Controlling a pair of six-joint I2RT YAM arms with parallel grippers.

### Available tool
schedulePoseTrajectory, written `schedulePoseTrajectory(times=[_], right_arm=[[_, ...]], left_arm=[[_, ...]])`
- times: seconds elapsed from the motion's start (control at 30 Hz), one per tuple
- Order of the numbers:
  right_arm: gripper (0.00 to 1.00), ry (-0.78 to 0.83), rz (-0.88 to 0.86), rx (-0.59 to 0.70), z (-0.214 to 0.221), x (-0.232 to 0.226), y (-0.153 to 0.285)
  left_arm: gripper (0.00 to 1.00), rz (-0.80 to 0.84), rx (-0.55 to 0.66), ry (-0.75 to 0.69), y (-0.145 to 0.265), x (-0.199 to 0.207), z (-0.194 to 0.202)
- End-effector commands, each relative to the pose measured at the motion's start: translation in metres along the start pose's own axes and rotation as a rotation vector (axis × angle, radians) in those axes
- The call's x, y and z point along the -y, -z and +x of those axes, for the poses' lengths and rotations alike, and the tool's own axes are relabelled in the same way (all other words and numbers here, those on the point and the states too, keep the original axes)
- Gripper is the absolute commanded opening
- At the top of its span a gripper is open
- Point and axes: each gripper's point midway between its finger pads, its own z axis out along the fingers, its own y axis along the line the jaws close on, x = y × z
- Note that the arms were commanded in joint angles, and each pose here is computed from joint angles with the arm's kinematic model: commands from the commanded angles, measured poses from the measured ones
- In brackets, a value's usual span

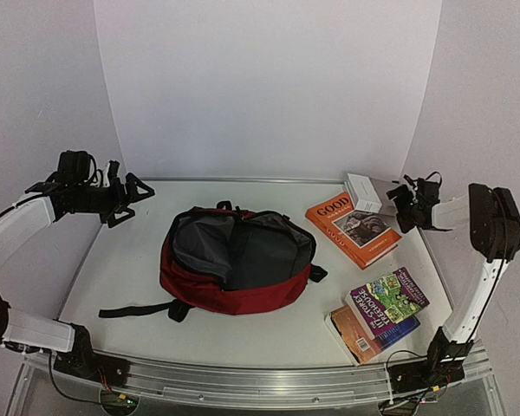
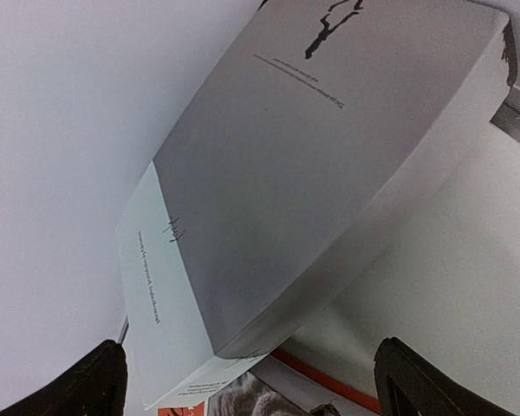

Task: Pack the student bag
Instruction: Pick up the book at the corner of the board.

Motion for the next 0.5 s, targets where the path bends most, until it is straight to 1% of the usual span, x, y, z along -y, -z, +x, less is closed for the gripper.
schedulePoseTrajectory(times=[0.0, 0.17, 0.47], right_arm=[[0.98, -0.091, -0.037, 0.073, -0.017, -0.007, -0.014], [0.98, -0.143, -0.051, 0.065, -0.016, 0.002, -0.034], [0.95, -0.218, -0.127, 0.030, -0.011, 0.009, -0.058]], left_arm=[[1.00, -0.008, 0.052, -0.046, 0.034, 0.020, -0.009], [1.00, -0.028, 0.070, -0.054, 0.048, 0.022, -0.006], [1.00, -0.044, 0.081, -0.039, 0.056, 0.019, 0.001]])
